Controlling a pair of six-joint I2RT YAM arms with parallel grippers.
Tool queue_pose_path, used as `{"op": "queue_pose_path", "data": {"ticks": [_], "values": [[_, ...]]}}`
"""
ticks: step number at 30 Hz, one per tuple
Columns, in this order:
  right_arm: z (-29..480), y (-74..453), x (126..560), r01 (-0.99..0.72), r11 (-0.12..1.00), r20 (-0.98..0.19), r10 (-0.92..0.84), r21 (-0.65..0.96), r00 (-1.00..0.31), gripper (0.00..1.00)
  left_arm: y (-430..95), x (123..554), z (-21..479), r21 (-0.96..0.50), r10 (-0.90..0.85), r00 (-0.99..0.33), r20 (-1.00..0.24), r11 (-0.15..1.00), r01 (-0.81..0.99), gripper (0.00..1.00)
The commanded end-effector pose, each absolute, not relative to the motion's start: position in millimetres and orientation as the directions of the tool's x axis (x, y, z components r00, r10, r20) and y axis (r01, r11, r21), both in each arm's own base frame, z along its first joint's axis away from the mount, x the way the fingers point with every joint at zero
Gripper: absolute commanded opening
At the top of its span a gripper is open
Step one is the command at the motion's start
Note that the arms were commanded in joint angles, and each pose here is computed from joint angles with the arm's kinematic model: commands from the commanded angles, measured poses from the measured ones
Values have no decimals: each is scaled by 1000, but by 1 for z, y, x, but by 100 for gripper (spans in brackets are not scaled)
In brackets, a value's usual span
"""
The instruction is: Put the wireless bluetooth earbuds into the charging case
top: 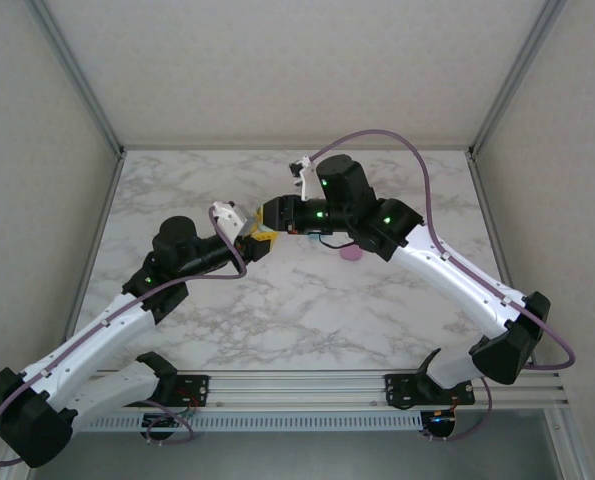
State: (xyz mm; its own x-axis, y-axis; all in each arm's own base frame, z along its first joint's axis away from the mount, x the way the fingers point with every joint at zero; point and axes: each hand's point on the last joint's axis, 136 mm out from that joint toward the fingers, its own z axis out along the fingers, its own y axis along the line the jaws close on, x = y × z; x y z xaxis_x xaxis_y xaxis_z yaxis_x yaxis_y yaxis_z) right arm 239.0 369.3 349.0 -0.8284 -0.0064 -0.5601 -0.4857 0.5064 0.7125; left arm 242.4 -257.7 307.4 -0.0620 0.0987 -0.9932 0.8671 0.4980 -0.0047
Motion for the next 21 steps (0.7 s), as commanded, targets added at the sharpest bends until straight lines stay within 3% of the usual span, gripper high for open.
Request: {"op": "queue_pose_path", "data": {"ticks": [1, 16, 21], "values": [[373, 366, 239, -524, 488, -609, 19, 698, -793, 37, -258, 237, 336, 28, 46, 6, -999, 491, 871, 27], [400, 345, 224, -579, 456, -672, 56, 675, -739, 40, -257, 236, 338, 36, 49, 14, -999, 492, 870, 27], [397, 309, 244, -516, 614, -729, 147, 597, -669, 39, -257, 233, 337, 48, 56, 24, -998, 481, 875, 27]]}}
